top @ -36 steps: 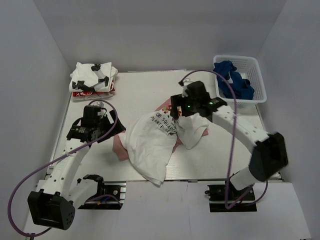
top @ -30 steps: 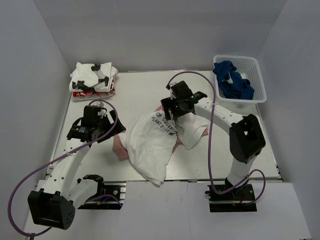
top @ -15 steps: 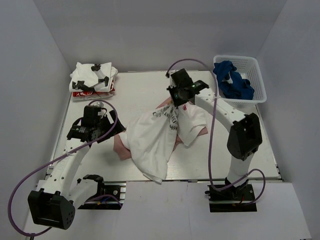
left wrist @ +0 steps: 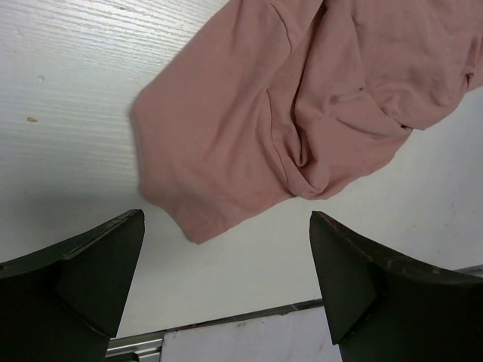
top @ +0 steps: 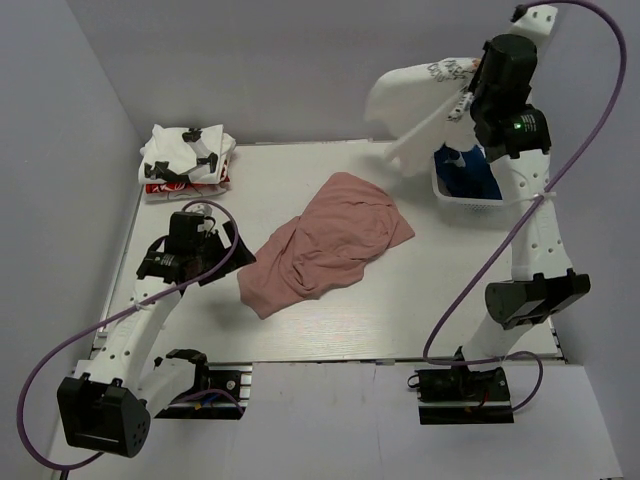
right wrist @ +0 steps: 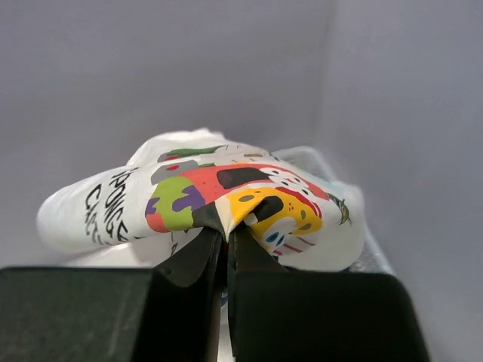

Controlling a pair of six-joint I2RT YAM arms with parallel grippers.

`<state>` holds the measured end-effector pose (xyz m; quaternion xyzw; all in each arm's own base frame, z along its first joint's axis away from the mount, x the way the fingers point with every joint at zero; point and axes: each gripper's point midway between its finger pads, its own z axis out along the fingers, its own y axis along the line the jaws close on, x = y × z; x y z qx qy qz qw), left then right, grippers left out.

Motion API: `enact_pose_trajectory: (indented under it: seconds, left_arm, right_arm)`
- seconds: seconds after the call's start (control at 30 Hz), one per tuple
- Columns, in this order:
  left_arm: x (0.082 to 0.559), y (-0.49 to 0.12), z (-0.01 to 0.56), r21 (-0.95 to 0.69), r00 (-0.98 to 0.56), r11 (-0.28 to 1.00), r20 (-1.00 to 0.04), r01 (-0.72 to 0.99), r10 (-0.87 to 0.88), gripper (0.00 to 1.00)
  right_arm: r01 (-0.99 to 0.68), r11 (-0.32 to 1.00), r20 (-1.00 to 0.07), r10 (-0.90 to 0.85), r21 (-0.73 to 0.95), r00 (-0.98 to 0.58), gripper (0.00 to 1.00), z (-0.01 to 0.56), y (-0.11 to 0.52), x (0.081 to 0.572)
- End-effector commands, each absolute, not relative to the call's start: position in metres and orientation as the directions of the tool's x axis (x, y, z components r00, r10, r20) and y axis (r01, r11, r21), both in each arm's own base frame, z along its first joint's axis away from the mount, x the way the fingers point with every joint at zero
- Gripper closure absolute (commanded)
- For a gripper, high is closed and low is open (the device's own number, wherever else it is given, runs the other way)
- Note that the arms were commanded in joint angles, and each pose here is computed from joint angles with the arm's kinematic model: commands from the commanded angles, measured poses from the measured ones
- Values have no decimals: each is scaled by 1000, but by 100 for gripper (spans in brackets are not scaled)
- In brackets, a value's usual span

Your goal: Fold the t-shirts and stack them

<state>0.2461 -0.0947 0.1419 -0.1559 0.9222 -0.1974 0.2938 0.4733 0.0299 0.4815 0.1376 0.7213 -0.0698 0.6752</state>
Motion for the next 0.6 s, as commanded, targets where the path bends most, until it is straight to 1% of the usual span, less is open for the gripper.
enact_pose_trajectory:
  seconds: [0.0,0.03,0.13,0.23,0.3,0.33,0.37,0.4,0.43,0.47,0.5,0.53,0.57]
  left_arm:
    - [254,-96,160,-489,-738,864,-538,-121,-408,0]
    - [255,-98,162,-500,-737,859,-540,-108,-407,0]
    - [253,-104,160,-531,-753,844,-527,-69,-393,0]
    - [258,-97,162,-539,-737,838,-532,-85,-416,0]
    - [257,-92,158,-534,-742,838,-515,-113,-429,0]
    - [260,-88,161,-530,-730,839,-525,-122,-438,0]
    - [260,-88,161,-530,-729,839,-525,-122,-438,0]
    - [260,-86,157,-528,-730,838,-519,-135,-444,0]
    - [260,-89,159,-540,-732,833,-519,-119,-442,0]
    - [260,-89,160,-549,-733,828,-514,-118,-446,0]
    - [260,-90,158,-548,-743,829,-510,-107,-433,0]
    - [261,-87,155,-546,-745,829,-500,-123,-441,0]
    - [261,-87,155,-546,-745,829,-500,-124,-441,0]
  right_arm:
    - [518,848,-994,101,109,43,100,486,-34,471]
    - [564,814,-990,94,140,109,100,497,-46,470]
    - [623,775,-992,41,106,119,100,495,-74,477]
    - [607,793,-998,58,47,2,100,443,-83,503]
    - [578,813,-994,104,71,-24,100,419,-88,512]
    - [568,819,-990,132,79,-53,100,399,-87,524]
    - [528,848,-981,146,58,-126,100,381,-79,529]
    - [549,834,-978,158,57,-139,100,376,-93,529]
    - [561,828,-955,182,20,-234,100,337,-95,538]
    - [557,831,-938,183,-13,-295,97,323,-95,537]
    - [508,861,-919,190,-13,-345,87,306,-87,546]
    - [510,859,-885,201,-46,-419,67,282,-89,543]
    - [501,864,-860,213,-56,-464,40,268,-86,538]
